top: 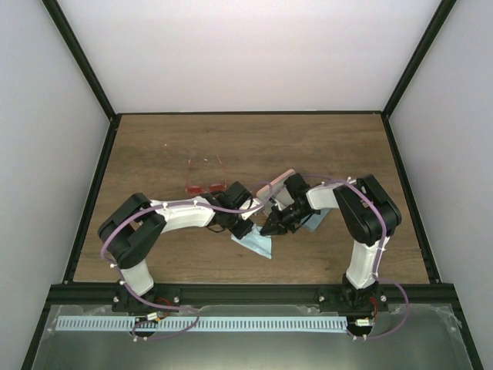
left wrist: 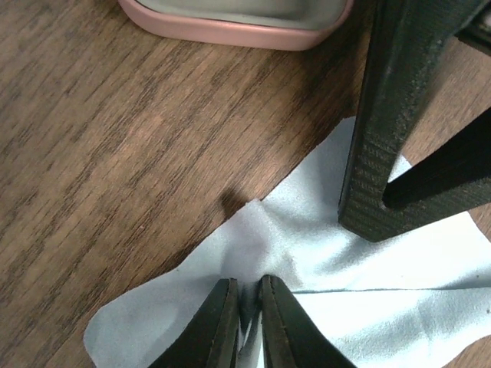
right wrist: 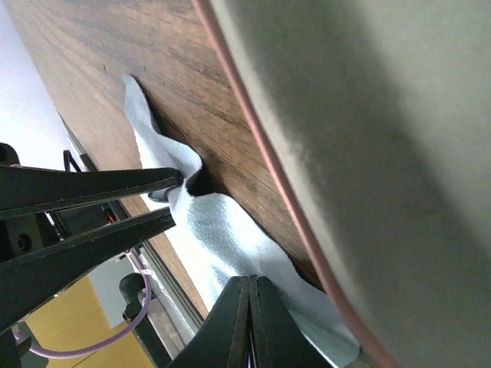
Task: Organize the sunglasses
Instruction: Adjust the glasses cleaning cloth at the center of the board.
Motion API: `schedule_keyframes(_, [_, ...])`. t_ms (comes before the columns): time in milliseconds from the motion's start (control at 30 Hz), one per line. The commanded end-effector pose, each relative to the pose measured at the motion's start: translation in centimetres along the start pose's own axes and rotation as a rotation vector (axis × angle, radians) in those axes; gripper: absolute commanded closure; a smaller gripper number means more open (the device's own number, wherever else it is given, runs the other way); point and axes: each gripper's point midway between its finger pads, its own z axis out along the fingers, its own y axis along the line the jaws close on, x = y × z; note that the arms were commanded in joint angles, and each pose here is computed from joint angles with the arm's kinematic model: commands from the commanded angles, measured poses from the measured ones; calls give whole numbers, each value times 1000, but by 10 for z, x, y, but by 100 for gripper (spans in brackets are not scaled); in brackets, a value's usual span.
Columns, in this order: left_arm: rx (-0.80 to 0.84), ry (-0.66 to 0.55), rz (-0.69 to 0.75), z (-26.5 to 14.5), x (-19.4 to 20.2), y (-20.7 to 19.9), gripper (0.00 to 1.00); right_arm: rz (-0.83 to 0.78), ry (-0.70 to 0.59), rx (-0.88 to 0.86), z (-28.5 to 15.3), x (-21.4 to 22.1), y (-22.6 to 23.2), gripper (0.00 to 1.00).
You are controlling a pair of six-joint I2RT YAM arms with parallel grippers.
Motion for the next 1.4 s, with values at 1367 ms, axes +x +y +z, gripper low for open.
schedule_keyframes(1367, [-2,-1,-33,-10,5,-1,71,118,57,163,17,18,-54,99])
